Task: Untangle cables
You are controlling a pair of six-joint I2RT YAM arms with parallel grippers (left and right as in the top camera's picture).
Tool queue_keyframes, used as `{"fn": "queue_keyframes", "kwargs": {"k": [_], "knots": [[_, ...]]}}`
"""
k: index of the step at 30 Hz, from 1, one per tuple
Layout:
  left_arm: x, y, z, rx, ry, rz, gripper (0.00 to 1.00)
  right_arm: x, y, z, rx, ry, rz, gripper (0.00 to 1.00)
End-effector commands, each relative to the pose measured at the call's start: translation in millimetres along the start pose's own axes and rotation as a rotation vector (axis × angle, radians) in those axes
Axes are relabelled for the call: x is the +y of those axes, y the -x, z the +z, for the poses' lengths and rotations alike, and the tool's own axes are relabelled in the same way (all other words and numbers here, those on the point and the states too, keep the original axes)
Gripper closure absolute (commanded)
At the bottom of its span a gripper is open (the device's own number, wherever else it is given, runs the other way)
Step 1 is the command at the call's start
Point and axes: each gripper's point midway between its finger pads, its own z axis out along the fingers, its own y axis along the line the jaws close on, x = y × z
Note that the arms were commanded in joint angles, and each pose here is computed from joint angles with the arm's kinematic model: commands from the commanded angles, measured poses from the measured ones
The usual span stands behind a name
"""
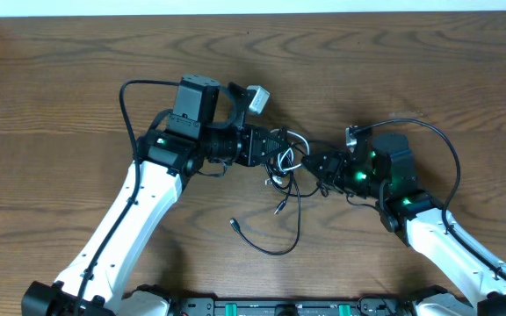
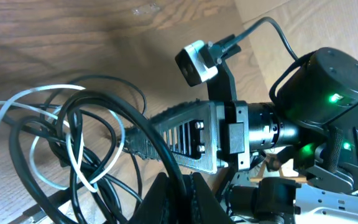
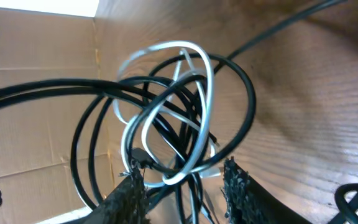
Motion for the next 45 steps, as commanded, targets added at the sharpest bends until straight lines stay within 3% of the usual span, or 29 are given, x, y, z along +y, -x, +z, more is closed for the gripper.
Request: {"fn": "queue_keyframes", "kwargs": {"k": [1, 8, 13, 18, 21, 26, 31, 45], "knots": [[-19.5, -1.4, 0.0, 0.007, -0.048, 0.064, 0.92, -4.8, 4.2, 2.4, -0.034, -0.029, 0.006, 0.62], [-25.6, -2.9, 3.9, 0.013, -0.061, 0.083, 0.92, -8.6, 8.6, 2.9, -0.062, -0.051, -0.003, 0.65], [-26.2, -1.2, 3.9, 0.007, -0.063, 0.091, 0.92, -4.2, -1.7, 7.5, -0.034, -0.044, 0.002, 0.72], [-26.1, -1.1, 3.9, 0.006, -0.062, 0.091, 0.92, 1.3, -15.2, 12.4, 0.007, -0.033, -0.002, 0.83], [-26.1, -1.1, 3.9, 0.006, -0.062, 0.091, 0.92, 1.6, -18.1, 13.2, 0.016, -0.034, -0.005, 0.99], [-25.5, -1.0, 4.0, 0.006, -0.059, 0.091, 0.92, 8.9, -15.1, 12.5, 0.012, -0.001, -0.035, 0.99], [-22.7, -0.8, 4.1, 0.003, -0.043, 0.088, 0.92, 38.1, 9.0, -8.2, -0.003, 0.168, -0.091, 0.99], [28.2, -8.3, -0.9, 0.003, 0.240, 0.009, 0.92, 37.9, 87.5, -114.9, -0.131, 0.390, -0.095, 0.99]]}}
